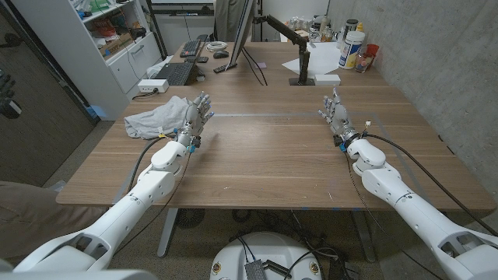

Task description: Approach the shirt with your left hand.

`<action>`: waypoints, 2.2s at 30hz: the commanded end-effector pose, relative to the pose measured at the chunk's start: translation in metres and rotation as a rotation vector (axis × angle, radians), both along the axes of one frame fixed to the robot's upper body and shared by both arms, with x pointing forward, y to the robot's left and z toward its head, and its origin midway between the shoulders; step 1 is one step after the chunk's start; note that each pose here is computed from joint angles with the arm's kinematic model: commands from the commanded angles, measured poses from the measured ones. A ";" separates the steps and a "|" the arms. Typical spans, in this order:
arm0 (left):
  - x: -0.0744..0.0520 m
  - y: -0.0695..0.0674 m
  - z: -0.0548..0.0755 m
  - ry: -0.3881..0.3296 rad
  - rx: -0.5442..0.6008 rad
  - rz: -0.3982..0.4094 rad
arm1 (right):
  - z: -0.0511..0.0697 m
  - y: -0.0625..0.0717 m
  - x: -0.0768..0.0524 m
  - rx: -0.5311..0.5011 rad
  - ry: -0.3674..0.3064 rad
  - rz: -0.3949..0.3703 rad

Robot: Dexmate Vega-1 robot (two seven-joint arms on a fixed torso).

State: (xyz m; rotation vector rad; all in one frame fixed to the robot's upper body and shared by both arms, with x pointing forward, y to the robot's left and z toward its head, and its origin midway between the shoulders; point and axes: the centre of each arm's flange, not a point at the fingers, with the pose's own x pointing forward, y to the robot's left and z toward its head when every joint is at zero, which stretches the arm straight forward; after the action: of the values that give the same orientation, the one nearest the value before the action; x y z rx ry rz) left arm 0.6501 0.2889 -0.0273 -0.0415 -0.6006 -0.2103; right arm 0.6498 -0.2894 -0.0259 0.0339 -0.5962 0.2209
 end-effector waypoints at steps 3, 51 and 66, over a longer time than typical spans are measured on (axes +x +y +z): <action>-0.004 0.001 0.002 -0.009 0.003 -0.003 | 0.002 0.003 -0.003 -0.014 -0.002 0.012; -0.040 0.018 0.025 -0.110 0.011 0.095 | 0.004 0.000 -0.006 -0.025 -0.007 -0.001; -0.052 0.022 0.032 -0.146 0.048 0.193 | 0.006 -0.001 -0.007 -0.029 -0.015 0.001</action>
State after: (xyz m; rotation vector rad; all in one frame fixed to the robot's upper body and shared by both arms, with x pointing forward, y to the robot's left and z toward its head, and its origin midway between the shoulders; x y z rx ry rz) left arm 0.6068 0.3067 -0.0012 0.0253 -0.7157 -0.1079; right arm 0.6438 -0.2881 -0.0221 0.0073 -0.6010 0.2320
